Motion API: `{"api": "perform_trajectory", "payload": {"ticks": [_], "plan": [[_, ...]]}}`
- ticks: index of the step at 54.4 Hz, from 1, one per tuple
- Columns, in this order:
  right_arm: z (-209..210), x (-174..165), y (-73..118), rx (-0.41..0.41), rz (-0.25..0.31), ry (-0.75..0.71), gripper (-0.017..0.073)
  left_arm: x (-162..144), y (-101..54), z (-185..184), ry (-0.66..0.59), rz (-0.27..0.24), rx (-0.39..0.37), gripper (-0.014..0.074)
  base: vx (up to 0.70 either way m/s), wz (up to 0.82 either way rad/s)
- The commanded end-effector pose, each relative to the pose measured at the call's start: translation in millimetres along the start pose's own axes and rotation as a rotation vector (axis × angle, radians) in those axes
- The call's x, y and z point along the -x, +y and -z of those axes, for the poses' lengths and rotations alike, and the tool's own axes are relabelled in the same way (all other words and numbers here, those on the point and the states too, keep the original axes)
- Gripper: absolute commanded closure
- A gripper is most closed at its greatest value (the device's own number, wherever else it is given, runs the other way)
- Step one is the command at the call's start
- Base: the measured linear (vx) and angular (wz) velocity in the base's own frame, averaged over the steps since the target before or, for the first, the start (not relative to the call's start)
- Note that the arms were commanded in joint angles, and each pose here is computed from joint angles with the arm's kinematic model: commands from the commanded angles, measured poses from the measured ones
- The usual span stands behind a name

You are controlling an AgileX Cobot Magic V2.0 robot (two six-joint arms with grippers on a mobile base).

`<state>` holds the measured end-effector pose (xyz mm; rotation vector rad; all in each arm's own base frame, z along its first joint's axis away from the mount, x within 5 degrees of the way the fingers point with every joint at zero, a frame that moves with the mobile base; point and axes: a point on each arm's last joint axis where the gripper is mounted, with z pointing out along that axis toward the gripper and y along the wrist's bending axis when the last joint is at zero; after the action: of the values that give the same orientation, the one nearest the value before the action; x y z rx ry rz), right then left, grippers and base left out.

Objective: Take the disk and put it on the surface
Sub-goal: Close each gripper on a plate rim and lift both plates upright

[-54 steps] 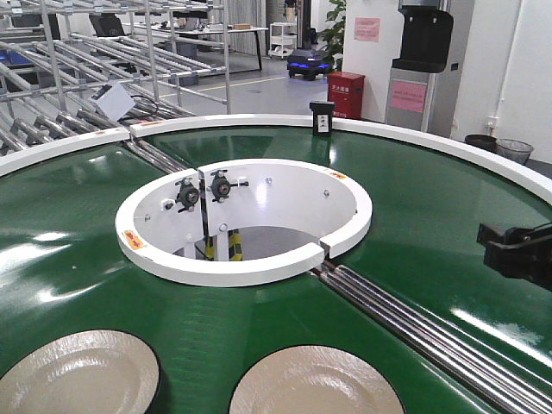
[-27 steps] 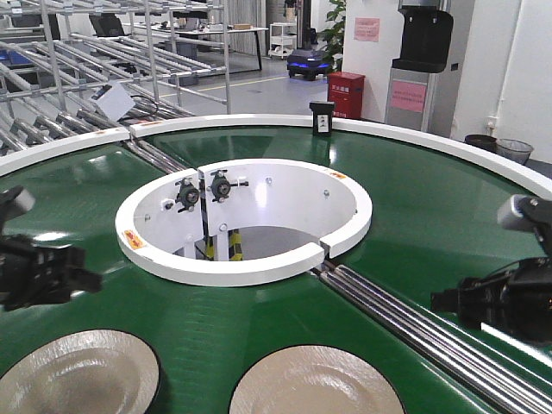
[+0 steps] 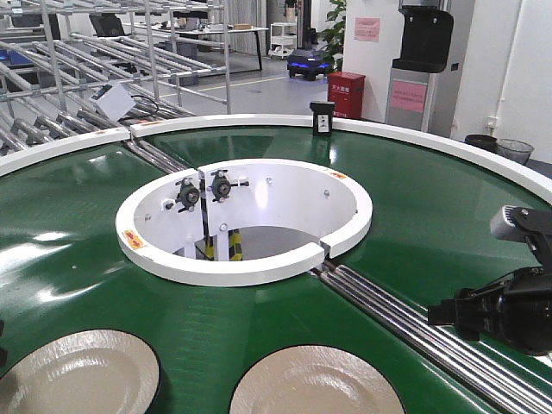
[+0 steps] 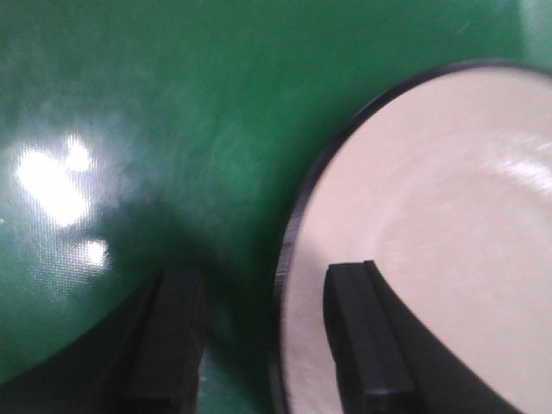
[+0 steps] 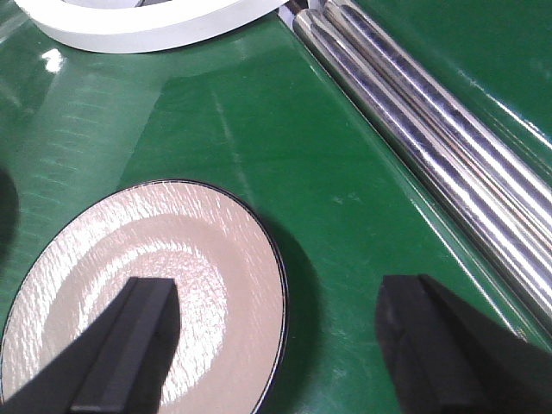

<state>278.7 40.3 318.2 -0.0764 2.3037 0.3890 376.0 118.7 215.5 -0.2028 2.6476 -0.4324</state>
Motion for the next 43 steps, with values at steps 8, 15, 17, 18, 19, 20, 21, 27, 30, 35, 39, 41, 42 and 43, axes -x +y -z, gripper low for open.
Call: {"api": "perform_trajectory", "payload": {"ticks": [8, 15, 17, 18, 19, 20, 21, 27, 30, 35, 39, 41, 42, 43], "plan": [[14, 16, 3.4, -0.002, 0.012, -0.106, 0.0035, 5, -1.7, -21, 0.002, -0.022, -0.148, 0.0151, 0.00, 0.00], [14, 16, 3.1, -0.005, 0.016, -0.111, 0.0035, 2, -15.9, -41, 0.024, 0.004, -0.406, 0.0153, 0.00, 0.00], [14, 17, 3.0, -0.007, 0.017, -0.116, 0.0035, -1, -19.2, -47, 0.048, 0.018, -0.447, 0.0164, 0.00, 0.00], [14, 17, 3.0, -0.007, 0.017, -0.116, 0.0035, -2, -21.9, -50, 0.063, 0.016, -0.462, 0.0172, 0.00, 0.00], [14, 17, 2.9, -0.008, 0.017, -0.119, 0.0035, -3, -24.0, -52, 0.075, 0.013, -0.471, 0.0183, 0.00, 0.00], [14, 17, 2.9, -0.008, 0.017, -0.119, 0.0035, -4, -25.1, -55, 0.083, 0.009, -0.474, 0.0194, 0.00, 0.00], [14, 17, 2.9, -0.008, 0.017, -0.120, 0.0035, -5, -26.5, -58, 0.094, 0.005, -0.477, 0.0214, 0.00, 0.00], [14, 17, 2.6, -0.012, 0.023, -0.119, 0.0035, -7, -36.2, -64, 0.120, 0.002, -0.499, 0.0398, 0.00, 0.00], [14, 16, 2.6, -0.012, 0.029, -0.106, 0.0035, -5, -42.8, -63, 0.113, 0.006, -0.535, 0.0546, 0.00, 0.00], [14, 12, 3.5, -0.002, 0.029, -0.063, 0.0035, 0, -53.1, -54, 0.073, 0.030, -0.621, 0.0603, 0.00, 0.00], [14, 8, 4.3, 0.010, 0.022, -0.016, 0.0035, 7, -62.9, -40, 0.016, 0.043, -0.703, 0.0602, 0.00, 0.00], [14, 6, 4.1, 0.015, 0.014, 0.008, 0.0035, 11, -68.0, -31, -0.027, 0.046, -0.736, 0.0602, 0.00, 0.00], [14, 5, 3.8, 0.016, 0.011, 0.017, 0.0035, 13, -70.0, -27, -0.044, 0.046, -0.745, 0.0602, 0.00, 0.00], [14, 4, 2.8, 0.016, 0.002, 0.030, 0.0035, 15, -72.7, -21, -0.063, 0.043, -0.752, 0.0602, 0.00, 0.00]]}}
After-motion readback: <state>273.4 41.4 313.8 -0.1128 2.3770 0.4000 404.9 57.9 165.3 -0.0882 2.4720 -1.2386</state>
